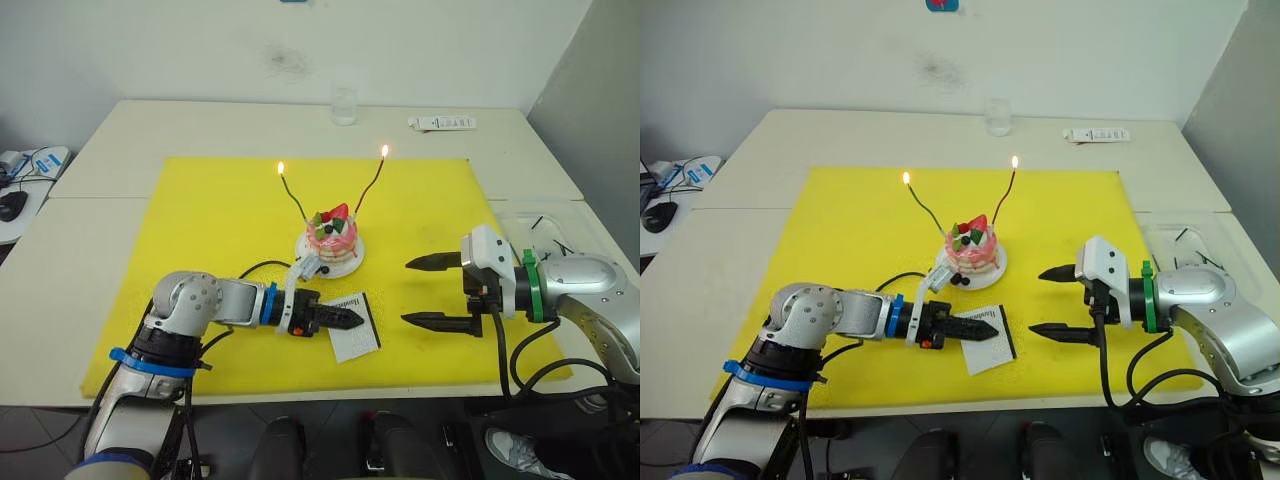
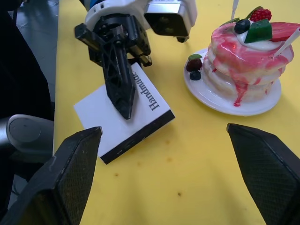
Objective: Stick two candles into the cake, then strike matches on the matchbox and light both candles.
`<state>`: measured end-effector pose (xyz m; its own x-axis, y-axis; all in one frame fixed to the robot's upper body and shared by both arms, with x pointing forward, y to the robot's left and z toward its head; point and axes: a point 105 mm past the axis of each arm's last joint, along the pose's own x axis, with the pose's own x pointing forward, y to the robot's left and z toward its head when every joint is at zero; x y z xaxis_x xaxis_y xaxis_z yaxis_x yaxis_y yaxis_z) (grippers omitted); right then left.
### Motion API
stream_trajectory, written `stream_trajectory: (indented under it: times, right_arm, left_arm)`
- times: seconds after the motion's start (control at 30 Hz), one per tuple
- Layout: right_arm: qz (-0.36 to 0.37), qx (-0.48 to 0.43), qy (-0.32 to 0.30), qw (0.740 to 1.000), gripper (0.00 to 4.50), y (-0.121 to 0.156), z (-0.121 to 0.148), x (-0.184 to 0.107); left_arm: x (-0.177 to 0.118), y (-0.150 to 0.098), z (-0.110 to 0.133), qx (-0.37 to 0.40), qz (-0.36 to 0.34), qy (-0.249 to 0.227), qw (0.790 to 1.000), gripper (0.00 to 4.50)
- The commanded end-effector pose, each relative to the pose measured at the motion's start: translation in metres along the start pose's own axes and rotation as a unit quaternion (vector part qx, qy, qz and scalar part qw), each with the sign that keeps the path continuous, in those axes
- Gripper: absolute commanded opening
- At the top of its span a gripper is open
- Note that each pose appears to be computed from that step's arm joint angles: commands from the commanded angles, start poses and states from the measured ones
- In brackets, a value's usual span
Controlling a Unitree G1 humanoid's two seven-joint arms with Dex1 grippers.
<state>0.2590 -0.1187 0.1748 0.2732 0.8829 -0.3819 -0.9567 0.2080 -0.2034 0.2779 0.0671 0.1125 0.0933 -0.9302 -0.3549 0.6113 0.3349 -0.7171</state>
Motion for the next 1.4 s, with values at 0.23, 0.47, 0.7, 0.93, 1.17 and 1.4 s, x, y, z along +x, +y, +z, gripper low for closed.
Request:
stream_trajectory:
  times: [0.23,0.47,0.7,0.93,1.17,1.4]
  right_arm:
    - [-0.003,-0.018,-0.013,1.0,4.5,0.002,0.01,-0.002]
    - [-0.001,-0.019,-0.014,1.0,4.5,0.002,0.009,-0.002]
    - [-0.004,-0.02,-0.009,1.0,4.5,-0.001,0.006,-0.006]
    - [-0.016,-0.014,-0.003,1.0,4.5,-0.01,-0.001,-0.02]
    - [-0.097,-0.013,0.013,0.995,4.5,-0.038,-0.015,-0.046]
    - [-0.156,-0.013,0.04,0.987,4.5,-0.055,-0.031,-0.067]
  left_arm:
    - [-0.021,-0.004,0.015,0.035,0.014,-0.033,0.999,4.49]
    - [-0.042,0.0,0.018,0.074,0.058,-0.065,0.993,4.49]
    - [-0.075,-0.013,0.012,0.131,0.076,-0.083,0.985,4.49]
    - [-0.125,-0.023,0.022,0.327,0.181,-0.11,0.921,4.49]
    - [-0.199,0.004,0.023,0.411,0.319,-0.102,0.848,4.49]
    - [-0.229,0.027,0.036,0.418,0.427,-0.113,0.794,4.49]
